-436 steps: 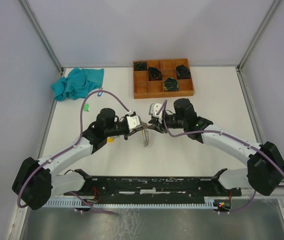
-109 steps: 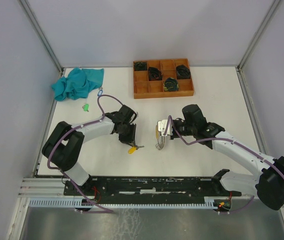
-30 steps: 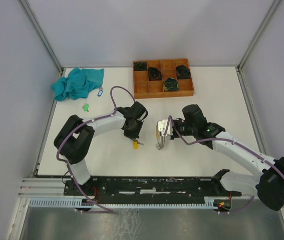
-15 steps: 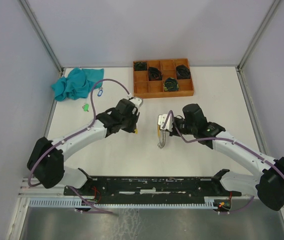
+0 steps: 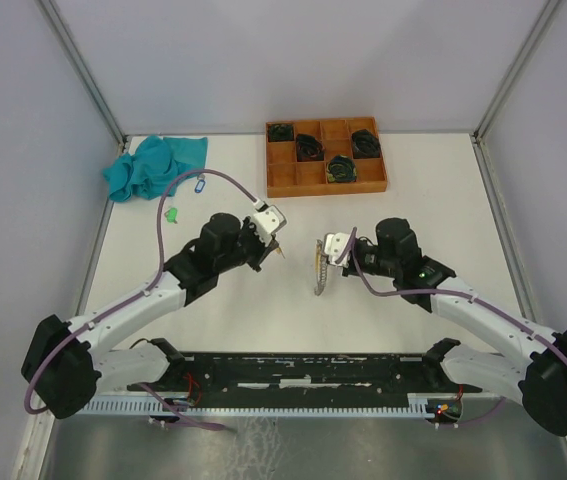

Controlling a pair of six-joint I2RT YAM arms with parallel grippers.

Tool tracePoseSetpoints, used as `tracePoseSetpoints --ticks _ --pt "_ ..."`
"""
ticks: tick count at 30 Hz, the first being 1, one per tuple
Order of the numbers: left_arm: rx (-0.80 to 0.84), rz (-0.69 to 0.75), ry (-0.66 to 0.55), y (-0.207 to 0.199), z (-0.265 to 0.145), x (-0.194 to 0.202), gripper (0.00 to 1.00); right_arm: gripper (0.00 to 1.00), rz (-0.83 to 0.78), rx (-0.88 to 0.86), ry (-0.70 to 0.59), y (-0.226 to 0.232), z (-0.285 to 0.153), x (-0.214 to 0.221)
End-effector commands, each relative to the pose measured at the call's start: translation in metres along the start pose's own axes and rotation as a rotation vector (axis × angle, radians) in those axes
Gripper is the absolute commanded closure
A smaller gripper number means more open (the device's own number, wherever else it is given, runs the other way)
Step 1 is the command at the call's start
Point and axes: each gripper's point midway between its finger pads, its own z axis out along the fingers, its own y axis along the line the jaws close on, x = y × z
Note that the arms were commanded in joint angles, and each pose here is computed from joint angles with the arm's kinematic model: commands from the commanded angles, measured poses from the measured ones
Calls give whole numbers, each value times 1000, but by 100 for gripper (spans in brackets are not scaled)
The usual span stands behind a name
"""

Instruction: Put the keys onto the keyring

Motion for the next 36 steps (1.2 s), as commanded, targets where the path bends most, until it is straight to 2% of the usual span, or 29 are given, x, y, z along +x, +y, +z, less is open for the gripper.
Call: tracePoseSetpoints --ticks 1,10,17,23,36 --pt "122 237 -233 -17 -6 -48 97 99 -111 -31 -153 -3 0 -38" --pt "334 476 -294 -51 -6 -39 97 99 -196 -82 -207 4 4 -48" --pt "449 550 -301 -70 -3 -19 97 99 -198 -118 -209 6 11 -49" --pt "405 602 -298 -67 -1 -9 97 99 -211 -106 -146 5 22 -39" --pt "333 625 -319 -66 1 -11 97 99 -260 -107 -129 16 25 -43"
